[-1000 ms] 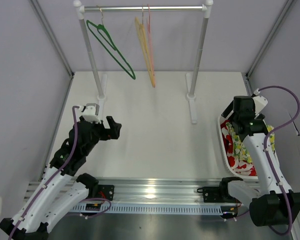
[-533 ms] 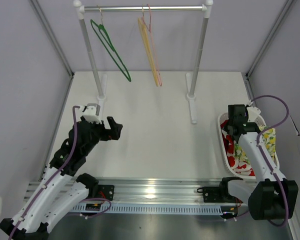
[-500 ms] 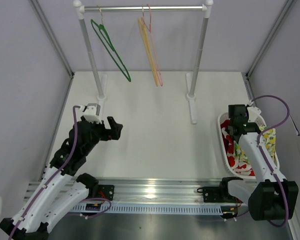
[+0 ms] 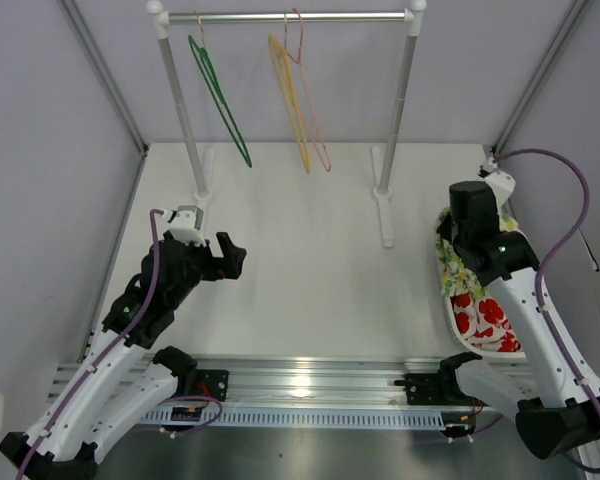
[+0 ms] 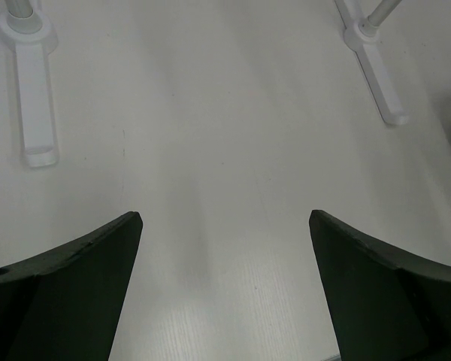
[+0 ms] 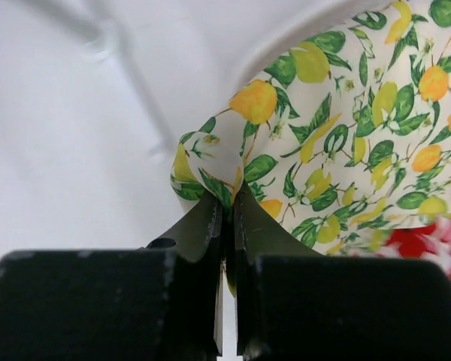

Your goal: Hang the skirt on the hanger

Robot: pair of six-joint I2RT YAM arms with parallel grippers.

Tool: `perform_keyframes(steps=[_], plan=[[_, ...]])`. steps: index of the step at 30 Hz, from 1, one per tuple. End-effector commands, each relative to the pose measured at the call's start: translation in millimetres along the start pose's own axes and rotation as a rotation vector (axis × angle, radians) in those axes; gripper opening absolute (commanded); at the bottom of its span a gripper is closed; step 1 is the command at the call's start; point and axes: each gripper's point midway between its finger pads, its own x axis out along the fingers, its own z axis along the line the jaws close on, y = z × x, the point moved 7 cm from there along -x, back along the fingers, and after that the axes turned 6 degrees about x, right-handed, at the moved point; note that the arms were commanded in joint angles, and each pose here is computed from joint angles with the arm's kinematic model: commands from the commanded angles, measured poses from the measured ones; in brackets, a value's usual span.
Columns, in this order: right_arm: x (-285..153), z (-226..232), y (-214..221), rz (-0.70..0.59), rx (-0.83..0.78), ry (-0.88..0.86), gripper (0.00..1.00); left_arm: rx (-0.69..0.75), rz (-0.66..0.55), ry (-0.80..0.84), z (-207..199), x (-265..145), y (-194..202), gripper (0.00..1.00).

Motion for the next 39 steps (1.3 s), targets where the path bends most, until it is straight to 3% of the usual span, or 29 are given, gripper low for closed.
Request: perform_keyframes(steps=[1, 5, 12, 19, 25, 30, 39], plan=[[-27, 45, 6, 0.031, -0.033, -0.165, 0.00, -0.016, -0.058, 0.002, -1, -4, -17, 0.99], [-46, 100, 50, 0.102, -0.116, -0.323, 0.00, -0.016, -0.049, -0.007, 0, -3, -15, 0.99], [-31, 172, 135, 0.350, -0.199, -0.511, 0.00, -0.010, -0.040, -0.014, 0, 0, -15, 0.99], [-26, 230, 158, 0.485, -0.192, -0.670, 0.00, 0.002, -0.018, -0.001, -2, 4, -14, 0.99], [-48, 257, 114, 0.441, -0.125, -0.762, 0.00, -0.053, 0.025, 0.158, -22, 12, -5, 0.97], [-76, 271, 87, 0.423, -0.012, -0.841, 0.00, -0.276, -0.016, 0.348, -56, 30, 18, 0.93], [-101, 277, 55, 0.412, 0.097, -0.887, 0.00, -0.291, -0.058, 0.352, -87, 63, 83, 0.92]])
